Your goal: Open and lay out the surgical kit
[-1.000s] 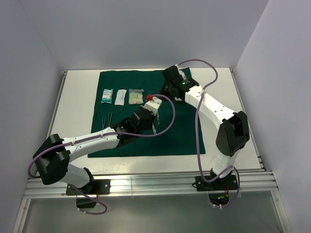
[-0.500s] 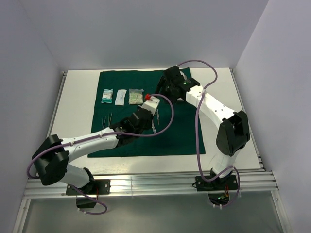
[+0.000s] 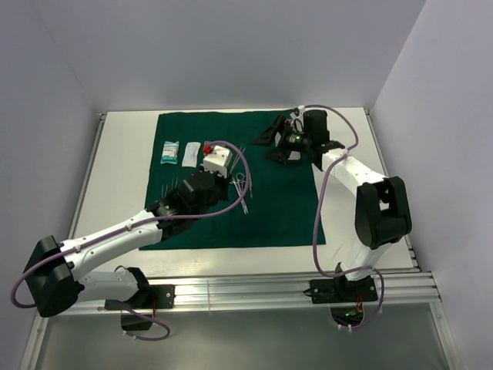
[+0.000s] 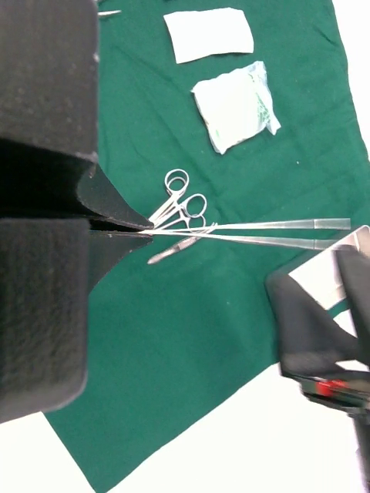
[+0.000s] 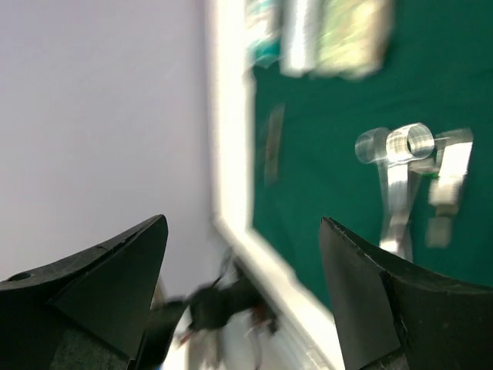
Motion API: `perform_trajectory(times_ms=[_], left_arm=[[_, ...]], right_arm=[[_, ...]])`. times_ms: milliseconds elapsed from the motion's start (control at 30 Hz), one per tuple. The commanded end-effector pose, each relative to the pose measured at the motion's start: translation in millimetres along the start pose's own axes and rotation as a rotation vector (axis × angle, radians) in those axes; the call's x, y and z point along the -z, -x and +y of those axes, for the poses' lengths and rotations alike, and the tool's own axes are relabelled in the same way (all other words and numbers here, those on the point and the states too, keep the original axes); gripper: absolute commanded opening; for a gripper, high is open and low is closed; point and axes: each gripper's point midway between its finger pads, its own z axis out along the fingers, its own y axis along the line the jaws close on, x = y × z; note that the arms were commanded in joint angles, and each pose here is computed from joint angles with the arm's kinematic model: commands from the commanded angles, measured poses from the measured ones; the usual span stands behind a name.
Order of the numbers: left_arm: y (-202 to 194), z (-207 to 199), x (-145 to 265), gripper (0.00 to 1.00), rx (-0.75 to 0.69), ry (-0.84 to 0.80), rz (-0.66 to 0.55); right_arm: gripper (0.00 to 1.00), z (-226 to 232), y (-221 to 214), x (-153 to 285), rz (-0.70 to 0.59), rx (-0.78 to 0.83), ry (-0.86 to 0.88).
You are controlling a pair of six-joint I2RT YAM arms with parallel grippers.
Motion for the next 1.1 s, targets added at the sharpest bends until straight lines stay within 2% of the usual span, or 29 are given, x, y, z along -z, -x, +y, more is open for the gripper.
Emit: perform_trajectory(times_ms=[0, 167, 367, 567, 800, 1067], left_arm=[[29.1, -13.6, 6.2, 0.0, 0.085, -0.076, -0.058], [26.3, -13.1, 4.0, 0.0, 0.077, -0.068, -0.044], [28.4, -12.9, 1.5, 0.0, 0.081, -0.062, -0.042], [31.1, -8.3, 1.5, 0.0, 0.088, -0.043, -0.048], [34.0, -3.9, 2.0, 0.0, 0.098, -0.032, -0.052], [25.7, -6.1, 3.6, 0.0, 0.098, -0.049, -0.025]], right_arm=[[0.86, 93.3, -29.4, 31.9, 0.121, 0.135, 0.42], [0.87, 123.7, -39.2, 35.7, 0.136, 0.208, 0.51], [0.85, 128.3, -49.1, 24.5, 0.172, 0.201, 0.505], [0.85, 117.1, -52.5, 16.4, 0.176, 0.153, 0.471], [0.84, 83.0, -32.2, 4.0, 0.13, 0.045, 0.381], [0.86, 75.7, -10.7, 10.5, 0.068, 0.062, 0.361]])
